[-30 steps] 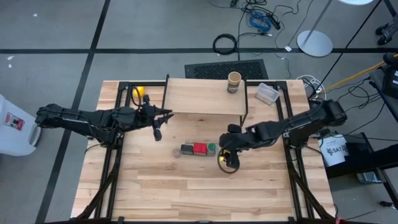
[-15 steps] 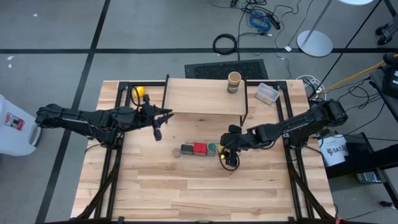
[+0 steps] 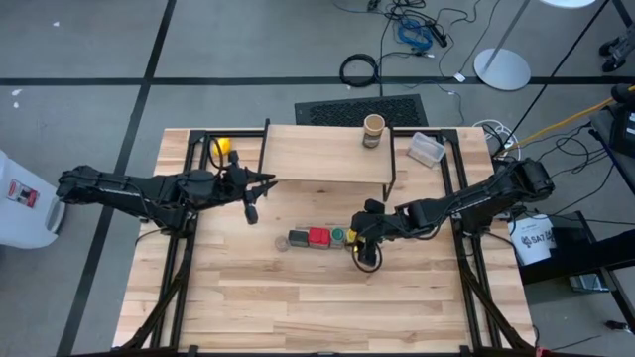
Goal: Shelf spices
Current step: Remove the yellow seasoning bottle from the shelf, then remove the brown seasoning bottle from the shelf, then put the transparent seasoning bottle on the shelf
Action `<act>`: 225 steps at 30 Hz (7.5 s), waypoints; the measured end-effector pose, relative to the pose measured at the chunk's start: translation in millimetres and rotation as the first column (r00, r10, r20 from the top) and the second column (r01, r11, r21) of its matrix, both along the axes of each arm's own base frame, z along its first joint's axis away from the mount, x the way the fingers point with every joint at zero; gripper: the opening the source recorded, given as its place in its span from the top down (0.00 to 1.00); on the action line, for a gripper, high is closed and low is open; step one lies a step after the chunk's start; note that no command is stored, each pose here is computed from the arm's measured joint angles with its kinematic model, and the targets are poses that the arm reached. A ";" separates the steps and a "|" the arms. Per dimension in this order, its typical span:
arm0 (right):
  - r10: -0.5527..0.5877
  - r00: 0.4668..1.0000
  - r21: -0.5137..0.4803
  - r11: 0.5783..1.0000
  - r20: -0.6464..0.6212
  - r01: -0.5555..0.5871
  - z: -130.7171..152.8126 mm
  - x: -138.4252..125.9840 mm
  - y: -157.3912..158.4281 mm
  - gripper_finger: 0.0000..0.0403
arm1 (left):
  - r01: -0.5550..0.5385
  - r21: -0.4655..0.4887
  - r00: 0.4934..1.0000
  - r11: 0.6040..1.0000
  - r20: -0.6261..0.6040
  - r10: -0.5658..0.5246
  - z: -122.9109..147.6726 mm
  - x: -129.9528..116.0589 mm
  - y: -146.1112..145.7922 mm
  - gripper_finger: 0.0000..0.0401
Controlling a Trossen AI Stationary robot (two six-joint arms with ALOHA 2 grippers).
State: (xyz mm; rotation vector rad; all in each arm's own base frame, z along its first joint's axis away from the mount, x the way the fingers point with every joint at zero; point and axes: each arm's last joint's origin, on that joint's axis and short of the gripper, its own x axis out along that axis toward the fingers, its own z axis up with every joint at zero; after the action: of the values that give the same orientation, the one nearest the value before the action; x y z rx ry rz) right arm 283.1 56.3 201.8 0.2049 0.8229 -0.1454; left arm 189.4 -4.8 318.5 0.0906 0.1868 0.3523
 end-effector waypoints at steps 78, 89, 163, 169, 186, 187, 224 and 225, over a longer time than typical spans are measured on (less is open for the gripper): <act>-0.142 0.982 -0.159 0.980 -0.125 0.122 152.1 -39.4 -272.7 0.13 | 0.033 0.036 0.997 0.999 0.071 -0.036 8.5 1.4 -0.9 0.79; -0.168 0.973 -0.112 0.982 -0.159 0.151 149.6 -41.2 -269.2 0.35 | 0.033 0.036 0.997 0.999 0.070 -0.036 8.4 1.4 -0.9 0.79; -0.224 0.967 -0.046 0.974 -0.125 0.220 5.6 -34.8 25.4 0.27 | 0.052 0.001 0.995 0.999 0.084 -0.052 8.2 1.7 -1.5 0.79; -0.220 0.968 -0.039 0.975 -0.122 0.217 5.9 -34.3 25.8 0.22 | 0.093 -0.027 0.992 0.995 0.092 -0.090 8.2 2.1 -2.8 0.79; -0.128 0.972 -0.076 0.990 -0.195 0.115 23.4 -45.1 40.7 0.21 | 0.104 -0.128 0.994 0.986 0.049 -0.098 0.8 1.2 -4.3 0.79; -0.129 0.969 -0.085 0.990 -0.210 0.113 22.8 -46.5 40.1 0.21 | 0.111 -0.129 0.993 0.985 0.050 -0.106 0.8 1.2 -5.1 0.79; -0.052 0.999 0.006 0.999 0.000 0.052 84.6 -99.2 28.4 0.21 | -0.092 -0.375 0.886 0.923 -0.453 -0.096 -77.5 6.0 -67.3 0.79; -0.048 0.999 0.010 0.999 0.012 0.048 86.3 -99.9 28.0 0.21 | -0.101 -0.363 0.875 0.926 -0.475 -0.091 -82.8 9.5 -69.2 0.79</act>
State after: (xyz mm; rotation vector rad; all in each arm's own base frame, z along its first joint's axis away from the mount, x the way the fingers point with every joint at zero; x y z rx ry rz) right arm 183.2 84.3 288.1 0.2343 0.8071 -0.1855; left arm 198.9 -74.0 235.7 -0.2094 0.7540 0.2875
